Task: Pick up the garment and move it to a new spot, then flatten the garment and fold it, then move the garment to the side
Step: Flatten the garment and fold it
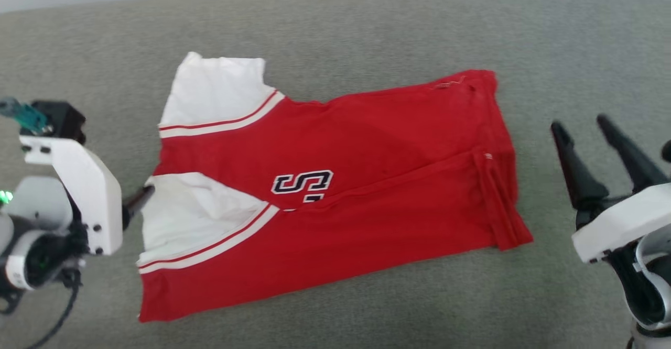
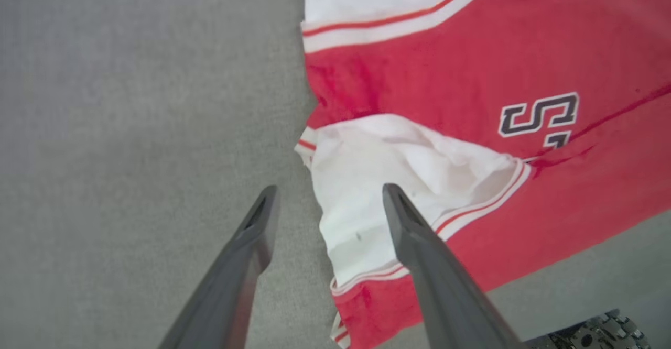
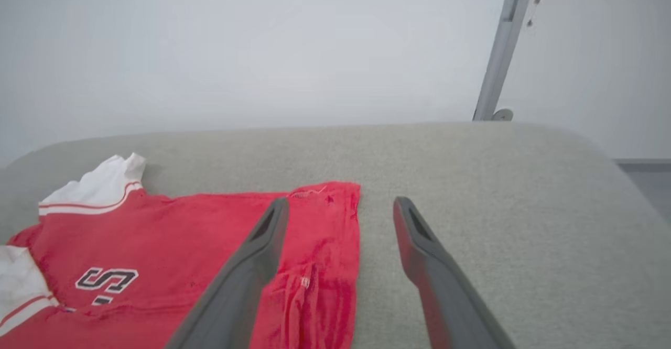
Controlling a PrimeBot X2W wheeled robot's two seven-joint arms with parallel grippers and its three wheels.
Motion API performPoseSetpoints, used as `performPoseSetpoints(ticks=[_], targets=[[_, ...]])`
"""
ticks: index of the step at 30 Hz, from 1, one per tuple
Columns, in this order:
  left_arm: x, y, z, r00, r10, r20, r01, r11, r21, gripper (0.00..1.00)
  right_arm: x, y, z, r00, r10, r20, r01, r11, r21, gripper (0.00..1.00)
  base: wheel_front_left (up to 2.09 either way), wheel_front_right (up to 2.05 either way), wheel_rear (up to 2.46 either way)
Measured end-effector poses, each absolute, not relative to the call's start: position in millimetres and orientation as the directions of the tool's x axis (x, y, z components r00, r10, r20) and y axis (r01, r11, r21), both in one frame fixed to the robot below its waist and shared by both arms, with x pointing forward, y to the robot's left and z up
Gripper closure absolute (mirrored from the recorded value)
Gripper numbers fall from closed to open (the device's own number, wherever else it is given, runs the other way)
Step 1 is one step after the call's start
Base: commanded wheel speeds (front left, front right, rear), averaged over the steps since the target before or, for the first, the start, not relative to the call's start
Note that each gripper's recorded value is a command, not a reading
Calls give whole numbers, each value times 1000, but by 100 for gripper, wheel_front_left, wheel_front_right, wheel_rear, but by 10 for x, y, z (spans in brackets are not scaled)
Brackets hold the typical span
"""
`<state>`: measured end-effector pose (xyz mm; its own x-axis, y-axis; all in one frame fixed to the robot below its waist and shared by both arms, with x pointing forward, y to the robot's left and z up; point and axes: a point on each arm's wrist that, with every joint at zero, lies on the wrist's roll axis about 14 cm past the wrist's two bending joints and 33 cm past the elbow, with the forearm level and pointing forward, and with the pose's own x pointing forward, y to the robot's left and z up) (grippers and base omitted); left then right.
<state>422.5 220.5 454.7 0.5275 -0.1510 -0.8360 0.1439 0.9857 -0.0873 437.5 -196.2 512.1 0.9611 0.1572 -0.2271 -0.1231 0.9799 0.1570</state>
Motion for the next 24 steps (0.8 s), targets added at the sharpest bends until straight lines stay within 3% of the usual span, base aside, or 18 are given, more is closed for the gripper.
performPoseSetpoints(ticks=[9, 16, 24], targets=[[5016, 2026, 4720, 643, -193, -741, 245, 969, -41, 0, 4363, -2158, 5584, 998, 38, 54, -44, 993, 107, 0, 0, 0, 0], [5588, 1886, 4611, 664, -216, -716, 284, 959, -27, 0, 4359, -2167, 5485, 997, 17, 70, -25, 992, 122, 0, 0, 0, 0], [5964, 1844, 4155, 584, -196, -788, 259, 965, -47, 0, 4434, -2221, 5339, 998, -6, 55, -1, 993, 122, 0, 0, 0, 0]])
